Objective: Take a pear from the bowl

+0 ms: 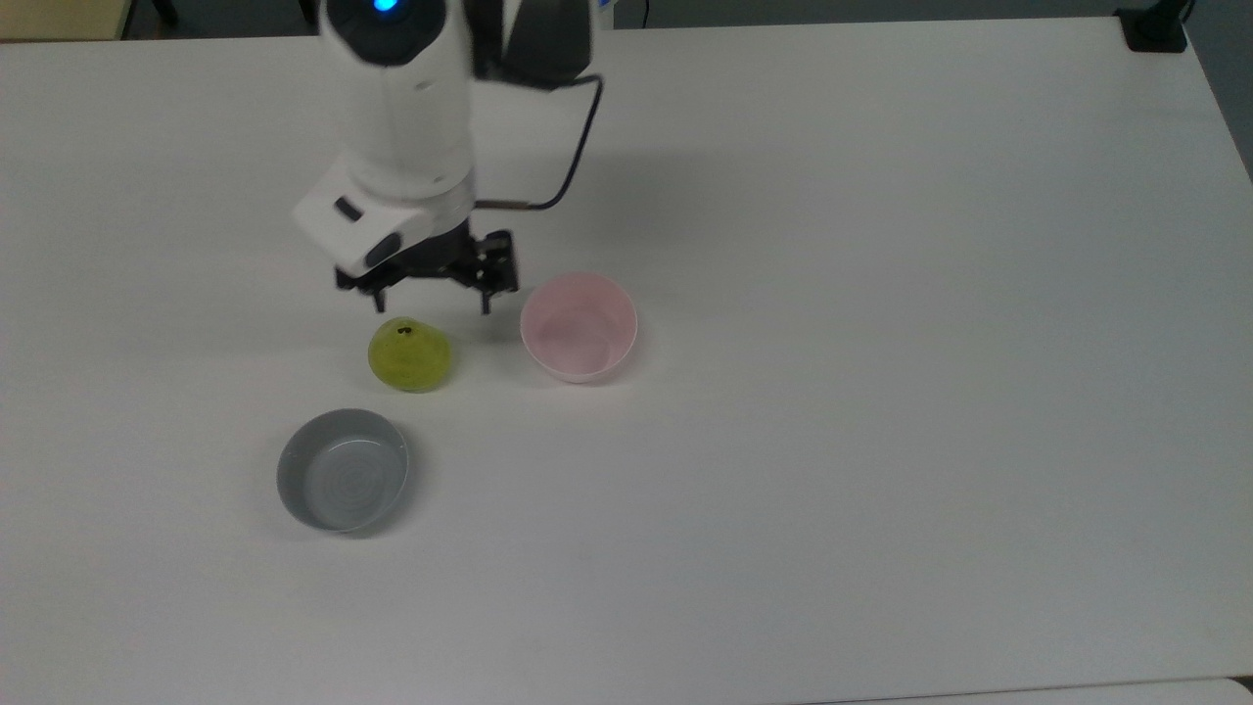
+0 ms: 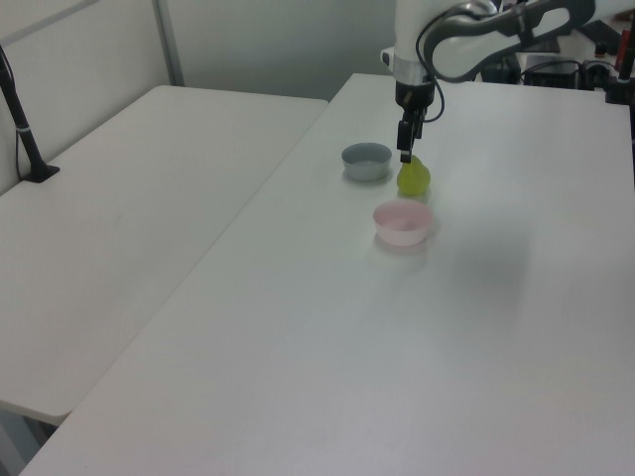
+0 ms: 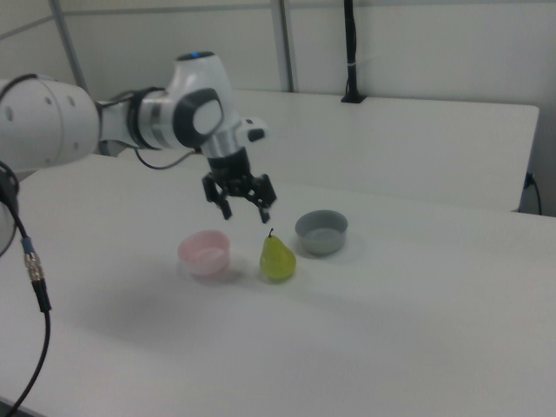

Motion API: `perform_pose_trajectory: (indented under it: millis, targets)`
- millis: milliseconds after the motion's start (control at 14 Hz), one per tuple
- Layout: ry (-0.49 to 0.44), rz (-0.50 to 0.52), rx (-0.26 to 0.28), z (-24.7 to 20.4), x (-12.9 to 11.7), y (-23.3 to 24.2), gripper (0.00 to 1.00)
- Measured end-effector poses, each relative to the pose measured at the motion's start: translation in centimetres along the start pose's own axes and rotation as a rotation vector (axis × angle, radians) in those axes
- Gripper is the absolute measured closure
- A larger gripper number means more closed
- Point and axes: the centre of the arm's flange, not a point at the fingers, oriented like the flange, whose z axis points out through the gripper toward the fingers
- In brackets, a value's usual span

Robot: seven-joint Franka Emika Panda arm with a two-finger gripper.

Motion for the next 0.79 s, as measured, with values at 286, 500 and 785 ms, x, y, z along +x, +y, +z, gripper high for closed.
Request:
perform_pose_trajectory:
  millis: [286,500,785]
  targets:
    - [-0.017,0.067,-0.028,-10.2,-3.3,-6.8,0.00]
    - [-0.006,0.109,0.059,-16.0,-6.9,-7.2,0.00]
    - [-0.013,0.136,0.064,-17.6,-8.6,-6.2,0.00]
